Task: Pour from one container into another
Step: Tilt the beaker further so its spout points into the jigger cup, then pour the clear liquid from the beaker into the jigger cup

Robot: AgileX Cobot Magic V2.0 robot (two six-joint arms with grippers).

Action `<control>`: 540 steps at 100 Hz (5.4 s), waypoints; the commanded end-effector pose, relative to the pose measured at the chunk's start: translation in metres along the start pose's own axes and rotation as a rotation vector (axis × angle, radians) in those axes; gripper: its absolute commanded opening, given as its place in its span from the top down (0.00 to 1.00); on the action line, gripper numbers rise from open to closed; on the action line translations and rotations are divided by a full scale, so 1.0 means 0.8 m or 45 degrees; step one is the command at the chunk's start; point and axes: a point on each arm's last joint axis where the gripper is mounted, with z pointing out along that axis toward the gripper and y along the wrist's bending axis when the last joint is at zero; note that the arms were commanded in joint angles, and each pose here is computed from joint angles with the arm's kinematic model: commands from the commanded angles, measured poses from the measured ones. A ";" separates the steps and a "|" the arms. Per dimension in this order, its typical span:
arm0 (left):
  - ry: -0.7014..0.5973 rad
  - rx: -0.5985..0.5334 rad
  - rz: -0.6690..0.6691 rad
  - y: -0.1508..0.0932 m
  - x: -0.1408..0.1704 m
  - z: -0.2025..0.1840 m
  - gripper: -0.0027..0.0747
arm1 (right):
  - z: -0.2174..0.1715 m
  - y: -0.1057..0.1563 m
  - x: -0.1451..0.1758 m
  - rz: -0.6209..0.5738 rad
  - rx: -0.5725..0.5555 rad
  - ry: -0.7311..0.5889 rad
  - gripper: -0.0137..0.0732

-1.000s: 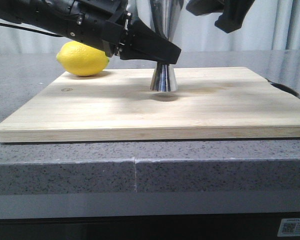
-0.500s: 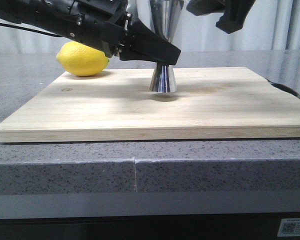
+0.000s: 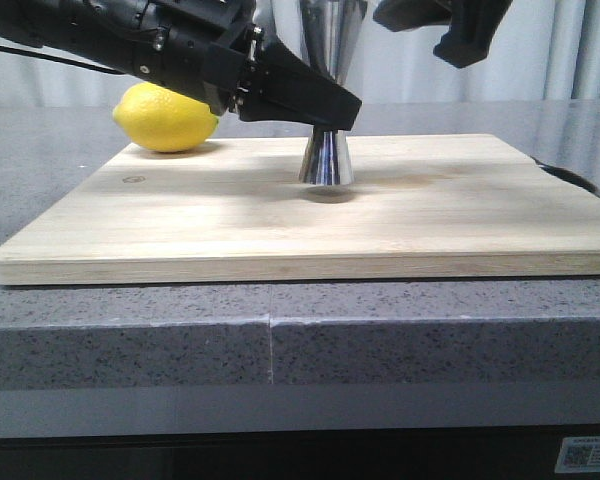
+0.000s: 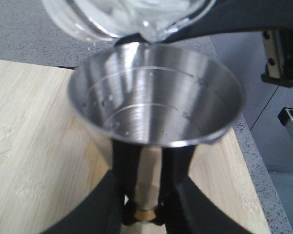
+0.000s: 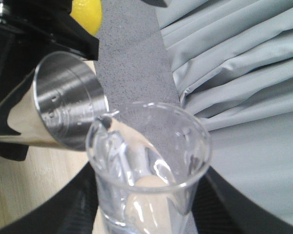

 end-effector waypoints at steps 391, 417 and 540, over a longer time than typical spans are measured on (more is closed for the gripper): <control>-0.144 0.083 0.047 -0.020 -0.043 -0.008 0.98 | -0.018 -0.041 -0.018 -0.239 0.143 -0.029 0.56; -0.144 0.083 0.047 -0.020 -0.043 -0.008 0.98 | -0.018 -0.041 -0.018 -0.262 0.143 -0.027 0.56; -0.143 0.083 0.044 -0.020 -0.043 -0.008 0.98 | -0.018 -0.039 -0.023 -0.408 0.144 -0.021 0.56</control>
